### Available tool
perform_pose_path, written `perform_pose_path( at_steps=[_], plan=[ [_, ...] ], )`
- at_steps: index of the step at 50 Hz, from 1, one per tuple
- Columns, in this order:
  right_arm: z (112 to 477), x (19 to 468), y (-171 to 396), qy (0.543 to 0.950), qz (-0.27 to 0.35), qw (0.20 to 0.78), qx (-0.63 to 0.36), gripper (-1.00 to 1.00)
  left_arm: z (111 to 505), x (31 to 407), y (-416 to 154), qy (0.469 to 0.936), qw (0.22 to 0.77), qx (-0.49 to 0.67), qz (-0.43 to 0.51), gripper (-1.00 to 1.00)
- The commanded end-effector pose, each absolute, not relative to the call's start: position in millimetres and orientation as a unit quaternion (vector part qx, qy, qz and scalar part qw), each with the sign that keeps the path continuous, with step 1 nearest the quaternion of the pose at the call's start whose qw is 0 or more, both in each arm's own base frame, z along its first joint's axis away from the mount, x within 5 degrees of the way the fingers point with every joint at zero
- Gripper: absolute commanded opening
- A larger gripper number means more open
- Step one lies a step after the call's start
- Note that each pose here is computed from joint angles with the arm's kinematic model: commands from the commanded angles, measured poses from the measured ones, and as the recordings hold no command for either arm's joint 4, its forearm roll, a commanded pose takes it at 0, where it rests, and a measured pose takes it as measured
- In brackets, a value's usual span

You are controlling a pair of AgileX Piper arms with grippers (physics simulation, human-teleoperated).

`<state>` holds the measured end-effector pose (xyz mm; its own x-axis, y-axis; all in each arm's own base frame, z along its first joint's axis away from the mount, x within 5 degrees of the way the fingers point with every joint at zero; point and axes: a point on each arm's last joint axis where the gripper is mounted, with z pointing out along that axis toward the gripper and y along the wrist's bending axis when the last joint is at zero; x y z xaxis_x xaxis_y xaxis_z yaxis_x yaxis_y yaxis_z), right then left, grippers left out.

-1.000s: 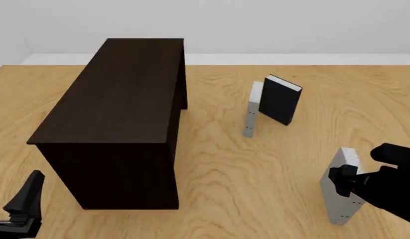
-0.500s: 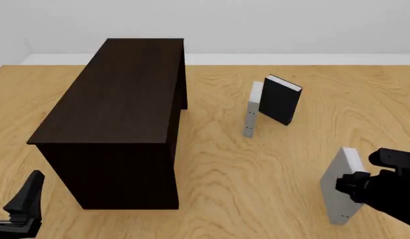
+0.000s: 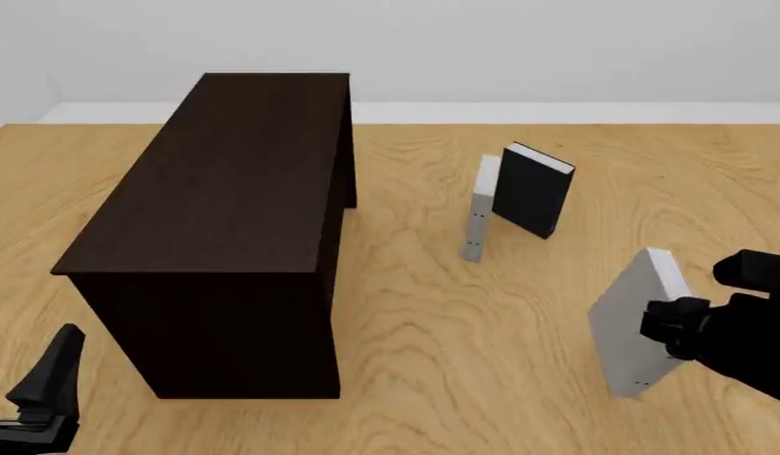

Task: Pick up the book on the right and place it under the cabinet shelf.

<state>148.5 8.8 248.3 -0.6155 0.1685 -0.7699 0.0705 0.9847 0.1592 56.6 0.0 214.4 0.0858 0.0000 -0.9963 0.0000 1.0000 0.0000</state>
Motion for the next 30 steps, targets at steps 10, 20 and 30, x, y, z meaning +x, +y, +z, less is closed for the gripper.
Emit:
perform_pose_path(
  at_steps=[10,20,30],
  plan=[
    [293.1,141.8,27.7,0.854,0.138,0.497,0.067,-1.0,214.4,56.6,0.0,0.676,0.737,0.0,0.0,1.0],
    [294.6,146.4,40.9,0.837,0.184,0.512,0.061,-1.0,214.4,56.6,0.0,0.676,0.737,0.0,0.0,1.0],
    [294.0,145.0,48.6,0.813,0.234,0.528,0.077,-1.0,214.4,56.6,0.0,0.676,0.737,0.0,0.0,1.0]
  ],
)
